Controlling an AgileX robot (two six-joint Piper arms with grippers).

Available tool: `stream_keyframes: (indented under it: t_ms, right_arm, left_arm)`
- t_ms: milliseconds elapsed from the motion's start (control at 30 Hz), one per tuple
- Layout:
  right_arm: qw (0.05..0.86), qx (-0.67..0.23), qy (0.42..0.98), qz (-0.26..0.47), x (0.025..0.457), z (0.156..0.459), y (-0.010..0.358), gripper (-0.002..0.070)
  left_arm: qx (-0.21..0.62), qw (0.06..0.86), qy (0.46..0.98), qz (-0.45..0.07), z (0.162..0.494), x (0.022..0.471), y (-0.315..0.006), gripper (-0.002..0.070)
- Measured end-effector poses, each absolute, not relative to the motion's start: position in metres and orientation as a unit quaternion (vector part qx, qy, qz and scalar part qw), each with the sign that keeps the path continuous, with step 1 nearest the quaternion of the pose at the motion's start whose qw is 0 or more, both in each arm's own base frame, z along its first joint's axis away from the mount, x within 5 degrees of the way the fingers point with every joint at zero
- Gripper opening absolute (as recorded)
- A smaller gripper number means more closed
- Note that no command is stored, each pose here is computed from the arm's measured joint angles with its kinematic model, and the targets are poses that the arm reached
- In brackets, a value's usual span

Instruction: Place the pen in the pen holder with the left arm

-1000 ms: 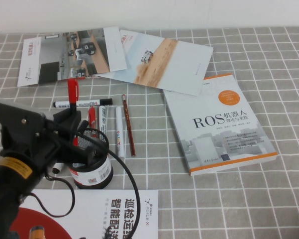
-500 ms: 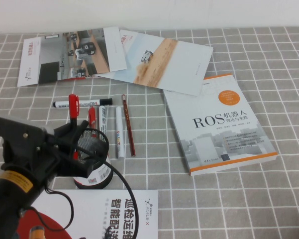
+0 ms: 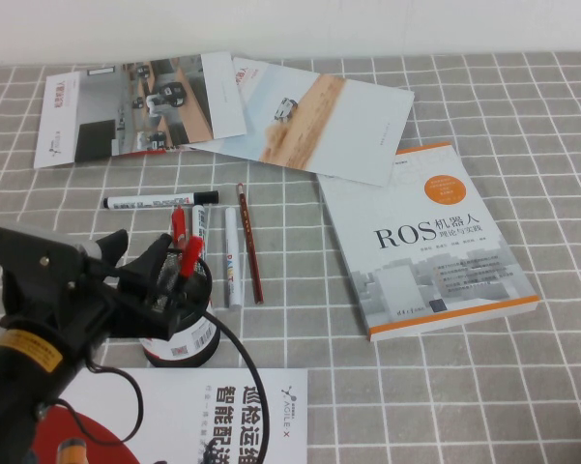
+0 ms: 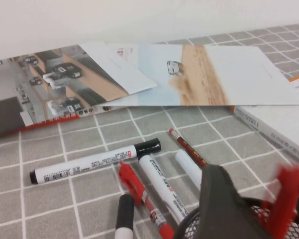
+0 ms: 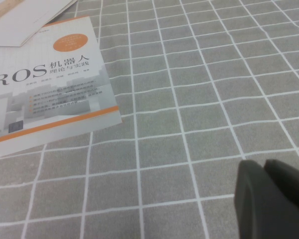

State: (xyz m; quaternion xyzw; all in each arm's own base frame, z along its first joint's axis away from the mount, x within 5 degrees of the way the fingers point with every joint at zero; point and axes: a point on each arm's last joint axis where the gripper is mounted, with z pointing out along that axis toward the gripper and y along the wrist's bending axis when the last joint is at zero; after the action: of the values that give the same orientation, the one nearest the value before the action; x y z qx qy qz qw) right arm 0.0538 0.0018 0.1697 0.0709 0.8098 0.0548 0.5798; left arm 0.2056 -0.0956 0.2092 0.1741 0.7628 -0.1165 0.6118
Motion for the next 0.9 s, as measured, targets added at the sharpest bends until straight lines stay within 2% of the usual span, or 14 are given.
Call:
stream_keyframes:
  t_ms: [133, 200, 233, 367, 467, 633, 800, 900]
  right_arm:
    - [0.58, 0.071, 0.81, 0.055, 0.054, 0.17, 0.002, -0.0015]
    - [0.58, 0.071, 0.81, 0.055, 0.054, 0.17, 0.002, -0.0015]
    - [0.58, 0.071, 0.81, 0.055, 0.054, 0.17, 0.002, -0.0015]
    - [0.58, 0.071, 0.81, 0.055, 0.054, 0.17, 0.002, -0.0015]
    - [0.58, 0.071, 0.81, 0.055, 0.054, 0.17, 0.002, -0.0015]
    - [0.58, 0.071, 0.81, 0.055, 0.054, 0.17, 0.002, -0.0015]
    - [0.58, 0.071, 0.81, 0.055, 0.054, 0.17, 0.002, -0.0015]
    - [0.58, 0.071, 0.81, 0.055, 0.054, 0.17, 0.002, -0.0015]
  left_arm:
    - [0.17, 0.617, 0.759, -0.118, 0.211, 0.205, -0.095, 0.0296]
    - [0.162, 0.626, 0.753, -0.125, 0.217, 0.203, -0.094, 0.0269]
    - [0.156, 0.63, 0.75, -0.131, 0.22, 0.202, -0.094, 0.0246]
    - [0.138, 0.649, 0.733, -0.15, 0.24, 0.19, -0.088, 0.0076]
    - [0.135, 0.648, 0.733, -0.157, 0.254, 0.176, -0.082, 0.002]
    - [0.139, 0.64, 0.738, -0.162, 0.27, 0.146, -0.069, 0.0001]
    - [0.139, 0.657, 0.72, -0.172, 0.287, 0.108, -0.052, -0.0001]
    - [0.145, 0.644, 0.731, -0.173, 0.286, 0.089, -0.044, -0.0001]
